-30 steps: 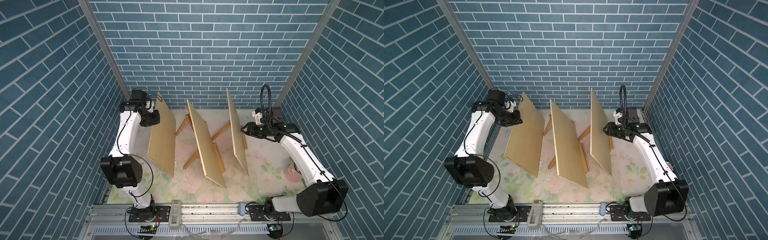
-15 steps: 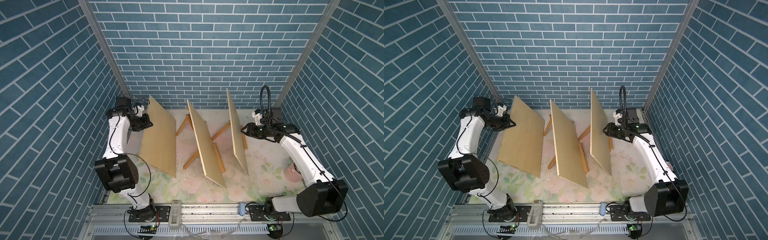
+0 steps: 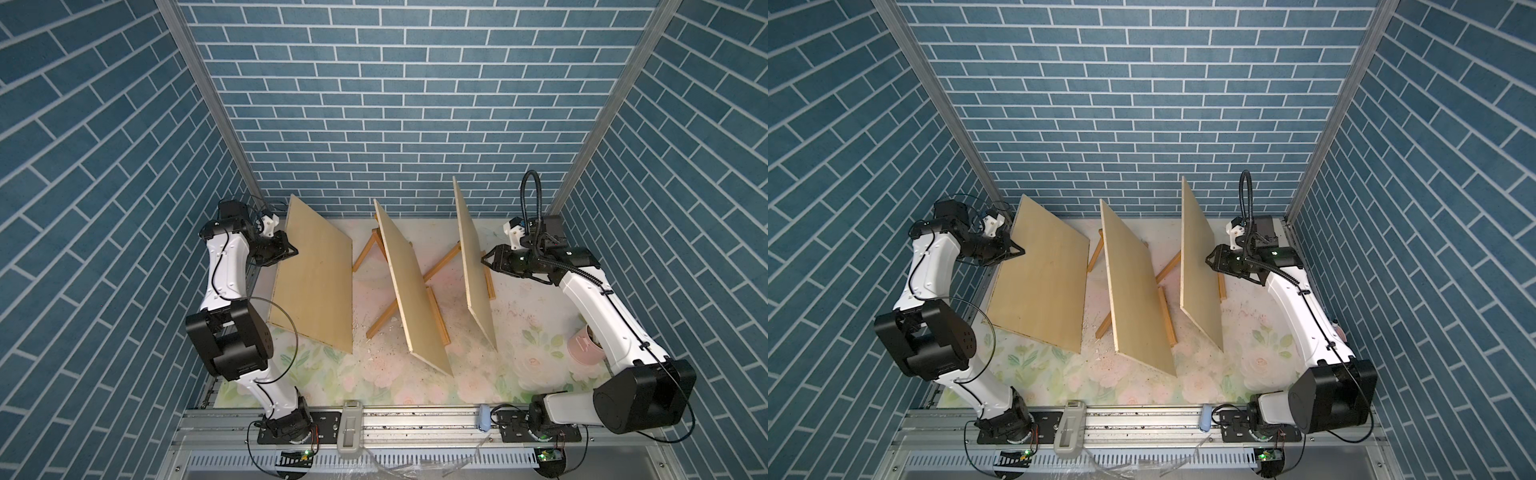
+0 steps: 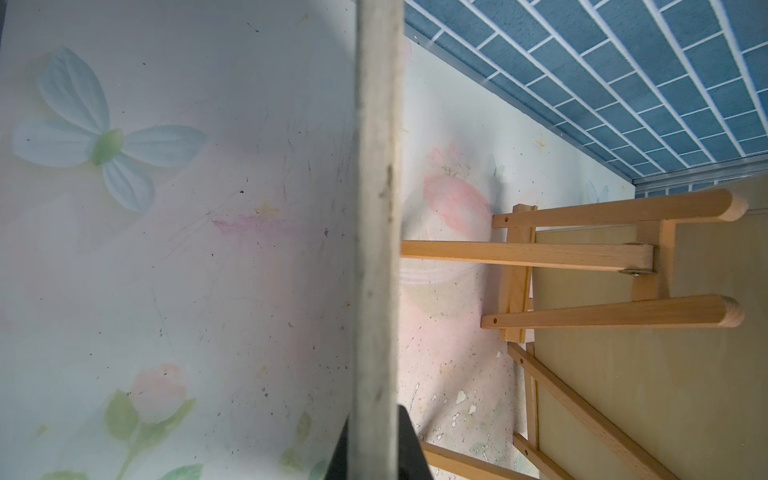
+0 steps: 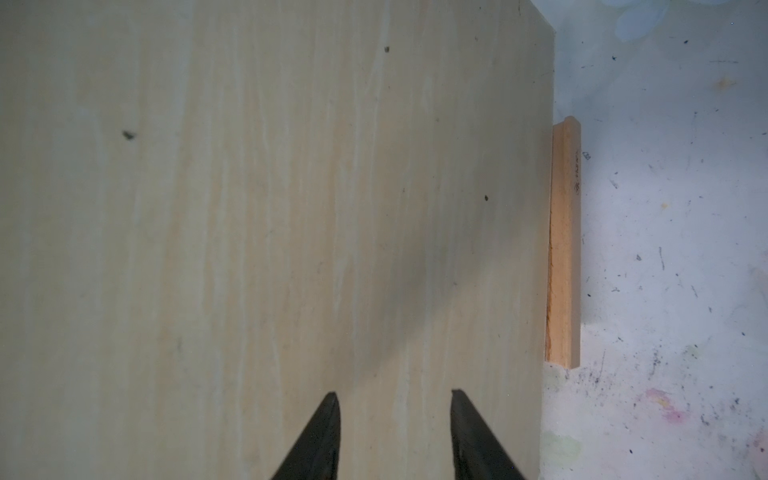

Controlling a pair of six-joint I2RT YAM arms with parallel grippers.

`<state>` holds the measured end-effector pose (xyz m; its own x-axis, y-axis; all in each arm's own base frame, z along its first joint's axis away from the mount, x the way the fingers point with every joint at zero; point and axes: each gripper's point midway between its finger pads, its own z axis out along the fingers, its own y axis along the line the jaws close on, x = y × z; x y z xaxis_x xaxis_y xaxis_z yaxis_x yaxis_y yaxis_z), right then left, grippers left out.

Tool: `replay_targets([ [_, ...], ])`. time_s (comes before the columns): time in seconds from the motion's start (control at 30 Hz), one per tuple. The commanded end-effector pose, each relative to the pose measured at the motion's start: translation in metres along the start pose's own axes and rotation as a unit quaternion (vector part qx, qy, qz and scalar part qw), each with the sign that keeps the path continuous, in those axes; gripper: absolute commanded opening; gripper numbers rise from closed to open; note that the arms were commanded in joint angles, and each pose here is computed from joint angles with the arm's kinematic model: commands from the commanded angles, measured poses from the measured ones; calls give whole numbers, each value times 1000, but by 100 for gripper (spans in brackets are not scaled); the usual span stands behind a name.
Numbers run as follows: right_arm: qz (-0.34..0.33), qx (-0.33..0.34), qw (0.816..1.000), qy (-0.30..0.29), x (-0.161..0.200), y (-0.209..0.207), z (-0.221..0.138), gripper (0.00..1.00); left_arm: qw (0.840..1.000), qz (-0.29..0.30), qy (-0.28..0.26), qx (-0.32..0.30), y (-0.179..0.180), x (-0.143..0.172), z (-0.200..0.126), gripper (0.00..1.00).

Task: Disassemble the easel
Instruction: Place the drawing board at the center of the board.

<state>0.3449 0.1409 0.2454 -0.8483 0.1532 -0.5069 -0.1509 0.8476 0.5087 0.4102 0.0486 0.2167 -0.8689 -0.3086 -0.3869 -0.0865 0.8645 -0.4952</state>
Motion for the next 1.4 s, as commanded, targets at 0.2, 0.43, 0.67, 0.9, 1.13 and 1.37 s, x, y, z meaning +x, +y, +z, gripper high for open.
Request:
replay_targets([
  [0.2,13,7,1000,-4,1,0,0,44,982,36,88,-161,101,23,60,0],
  [0.43,17,16,1000,-6,1,-1,0,44,976,41,119,-175,123,29,81,0],
  [0.67,21,22,1000,-6,0,-2,0,43,970,31,147,-193,148,44,96,2],
  [0.9,21,28,999,-4,-4,-1,2,43,964,28,168,-206,166,52,103,10],
  [1.13,23,34,999,-5,-6,-2,4,43,959,26,183,-214,177,56,107,20],
  [1.37,25,41,999,-1,-4,-5,5,43,952,20,204,-225,189,66,114,27],
])
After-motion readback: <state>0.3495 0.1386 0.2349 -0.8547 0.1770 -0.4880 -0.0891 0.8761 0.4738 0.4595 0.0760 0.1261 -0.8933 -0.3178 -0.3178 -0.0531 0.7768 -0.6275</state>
